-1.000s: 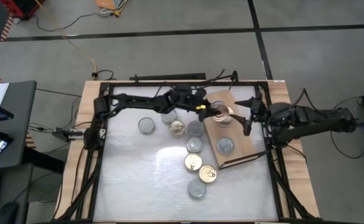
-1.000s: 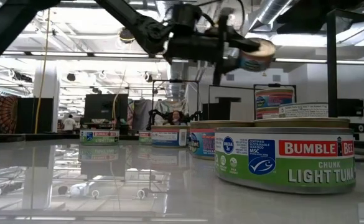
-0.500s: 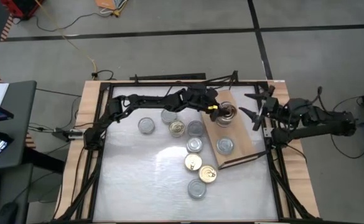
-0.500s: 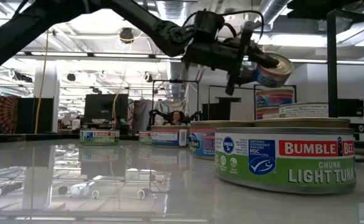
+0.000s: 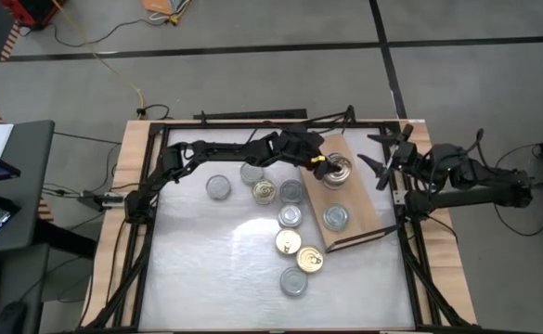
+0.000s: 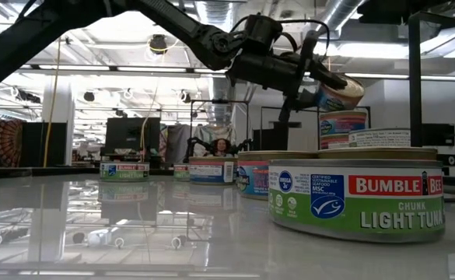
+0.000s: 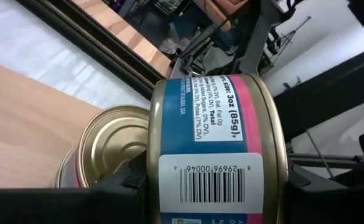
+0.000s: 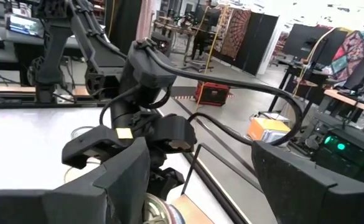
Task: Stack canned seafood by type on shelf
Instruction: Stack the blue tuna can on the other blue tuna can on the shelf
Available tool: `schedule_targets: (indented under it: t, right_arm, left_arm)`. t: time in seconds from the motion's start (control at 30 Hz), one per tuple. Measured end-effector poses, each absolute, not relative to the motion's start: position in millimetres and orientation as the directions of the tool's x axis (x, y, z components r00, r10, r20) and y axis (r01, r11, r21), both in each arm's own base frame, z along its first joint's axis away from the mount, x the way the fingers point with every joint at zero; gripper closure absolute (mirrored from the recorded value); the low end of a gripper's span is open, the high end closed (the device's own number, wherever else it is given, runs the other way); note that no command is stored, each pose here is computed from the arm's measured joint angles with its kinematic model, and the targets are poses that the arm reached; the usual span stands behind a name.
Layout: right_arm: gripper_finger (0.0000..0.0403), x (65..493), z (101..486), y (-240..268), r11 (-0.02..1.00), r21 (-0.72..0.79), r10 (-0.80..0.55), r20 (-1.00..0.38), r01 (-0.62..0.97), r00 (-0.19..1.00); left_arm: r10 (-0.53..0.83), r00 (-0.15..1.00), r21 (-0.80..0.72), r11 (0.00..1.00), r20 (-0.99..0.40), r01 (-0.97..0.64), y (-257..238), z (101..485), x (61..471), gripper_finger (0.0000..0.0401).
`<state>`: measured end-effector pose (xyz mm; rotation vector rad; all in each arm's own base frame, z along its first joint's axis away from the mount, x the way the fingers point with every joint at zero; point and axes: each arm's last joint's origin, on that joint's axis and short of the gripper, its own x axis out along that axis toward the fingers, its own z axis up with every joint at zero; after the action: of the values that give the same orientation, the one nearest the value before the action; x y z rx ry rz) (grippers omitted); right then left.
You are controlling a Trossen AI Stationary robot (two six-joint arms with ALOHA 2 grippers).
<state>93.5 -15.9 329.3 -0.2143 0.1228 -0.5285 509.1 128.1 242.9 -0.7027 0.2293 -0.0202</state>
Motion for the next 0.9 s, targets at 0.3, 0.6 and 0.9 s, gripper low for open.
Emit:
schedule_targets:
  t: [0.3,0.6,0.9]
  right_arm:
    - [0.0097,97.5,325.9,-15.7,0.851,-0.207,-0.508,-0.087,0.484,0.857]
    - [0.0097,104.5,321.7,-15.8,0.854,-0.199,-0.507,-0.110,0.481,0.855]
    - [0.0097,105.1,321.5,-15.8,0.854,-0.192,-0.508,-0.112,0.483,0.854]
  left_arm:
    - [-0.034,0.985,-0.636,0.767,-0.170,-0.083,125.7,246.1,511.0,0.0220]
    - [-0.022,0.987,-0.637,0.767,-0.156,-0.084,123.6,247.5,511.9,0.0191]
    - [0.011,0.984,-0.634,0.763,-0.177,-0.122,117.0,246.2,513.2,0.0150]
